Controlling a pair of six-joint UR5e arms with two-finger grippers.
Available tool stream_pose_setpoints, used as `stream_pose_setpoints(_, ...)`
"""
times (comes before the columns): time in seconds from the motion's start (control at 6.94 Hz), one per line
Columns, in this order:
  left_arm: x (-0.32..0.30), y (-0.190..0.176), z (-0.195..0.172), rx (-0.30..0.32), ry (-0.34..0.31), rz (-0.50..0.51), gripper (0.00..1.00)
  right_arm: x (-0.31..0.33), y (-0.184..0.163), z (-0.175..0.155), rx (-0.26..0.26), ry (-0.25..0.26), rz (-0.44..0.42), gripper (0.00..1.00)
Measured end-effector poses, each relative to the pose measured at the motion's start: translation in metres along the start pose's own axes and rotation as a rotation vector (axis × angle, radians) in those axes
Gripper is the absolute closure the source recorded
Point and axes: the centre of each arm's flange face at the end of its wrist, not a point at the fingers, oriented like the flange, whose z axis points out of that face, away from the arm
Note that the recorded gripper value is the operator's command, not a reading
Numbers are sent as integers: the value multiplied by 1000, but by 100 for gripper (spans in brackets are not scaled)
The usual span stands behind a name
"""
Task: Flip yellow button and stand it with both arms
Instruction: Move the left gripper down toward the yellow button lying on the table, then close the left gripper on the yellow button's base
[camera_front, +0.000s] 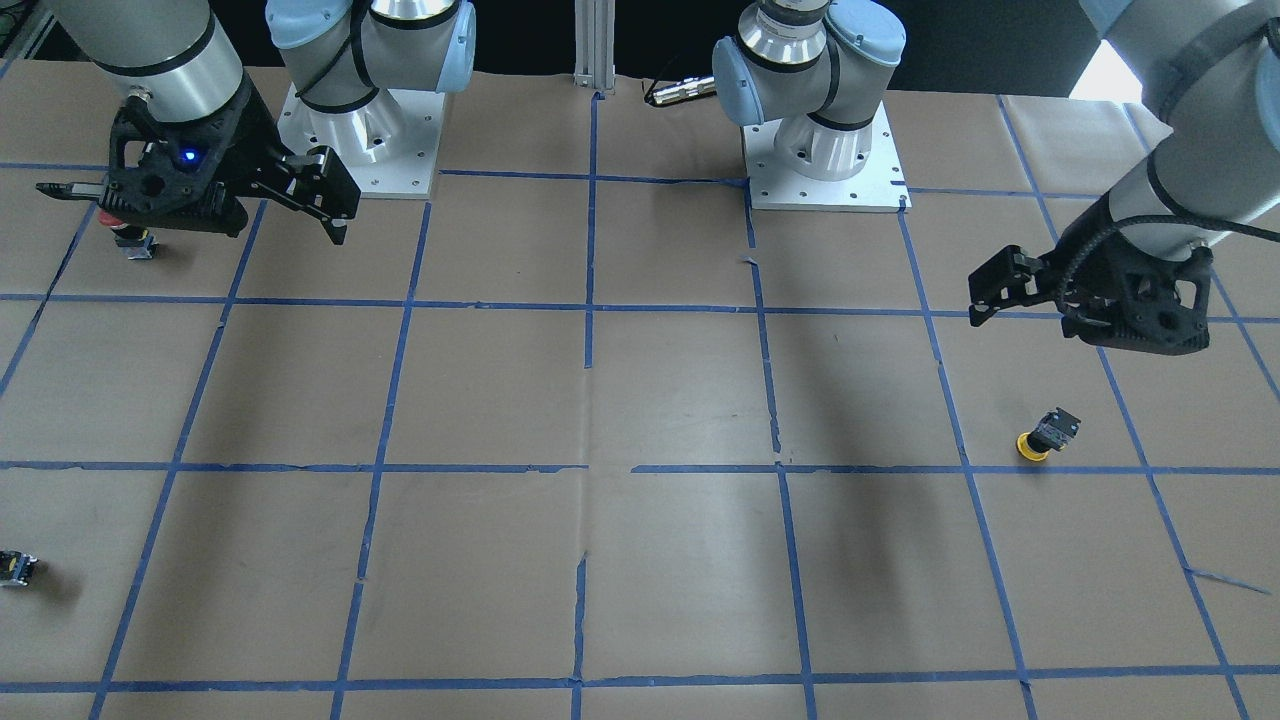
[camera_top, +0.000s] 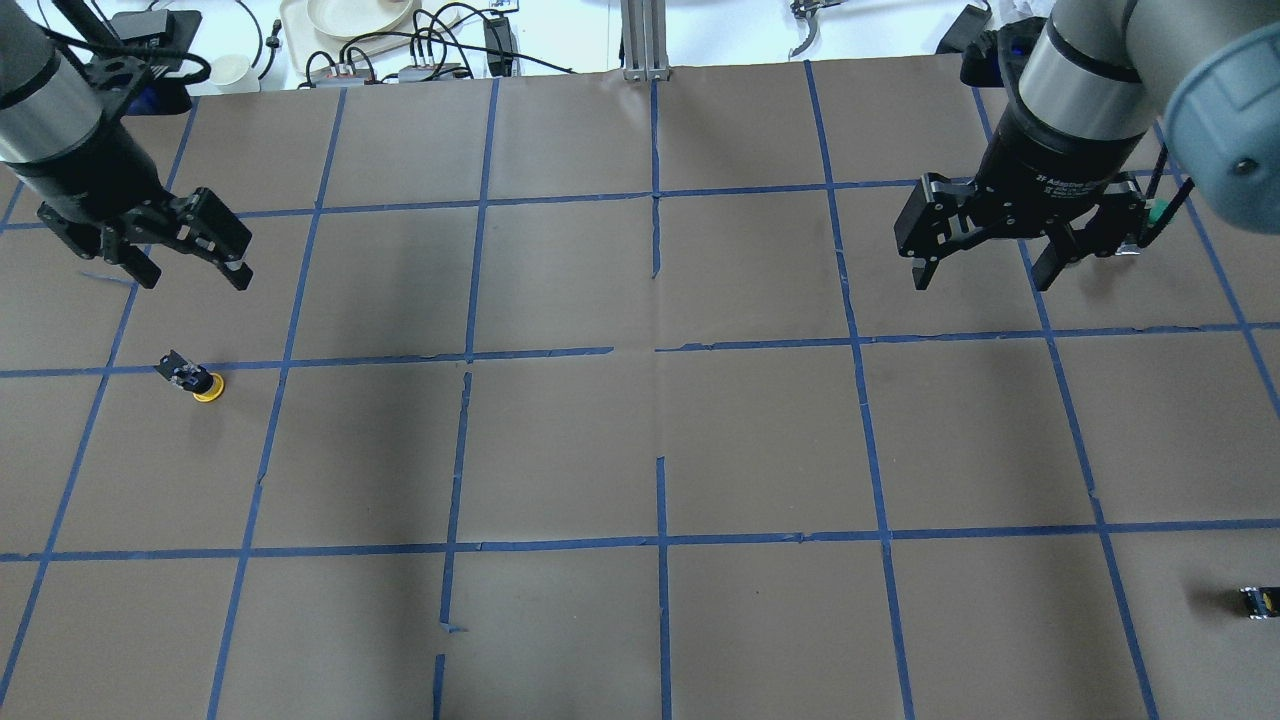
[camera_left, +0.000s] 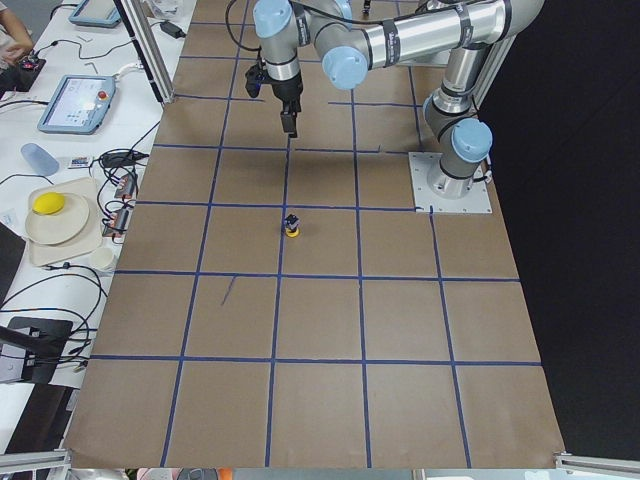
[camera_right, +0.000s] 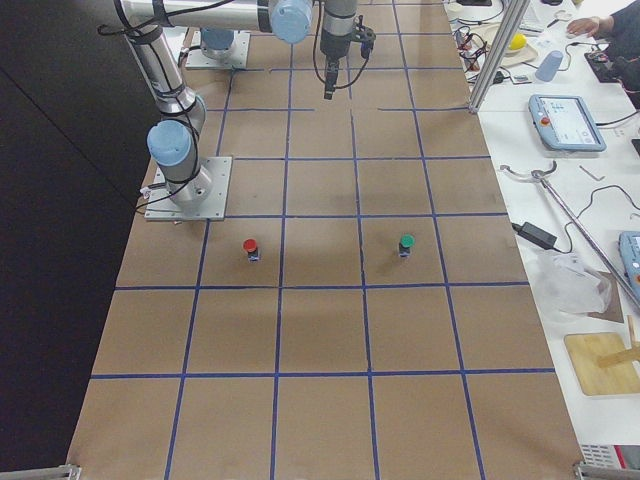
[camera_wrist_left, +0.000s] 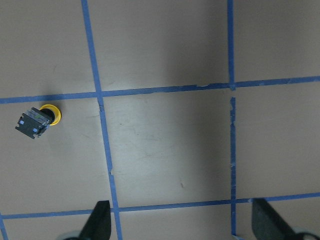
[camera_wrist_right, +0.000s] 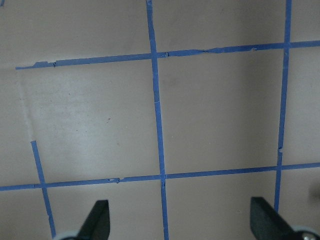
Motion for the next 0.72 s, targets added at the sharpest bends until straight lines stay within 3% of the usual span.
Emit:
stream_pose_setpoints(0.43,-87,0,63,56,-25,123,2,1,0,0,2,1,-1,0)
stream_pose_setpoints(0.72,-130,-3,110,55,-15,218,2,-2,2,-1,2,-7,-6,0)
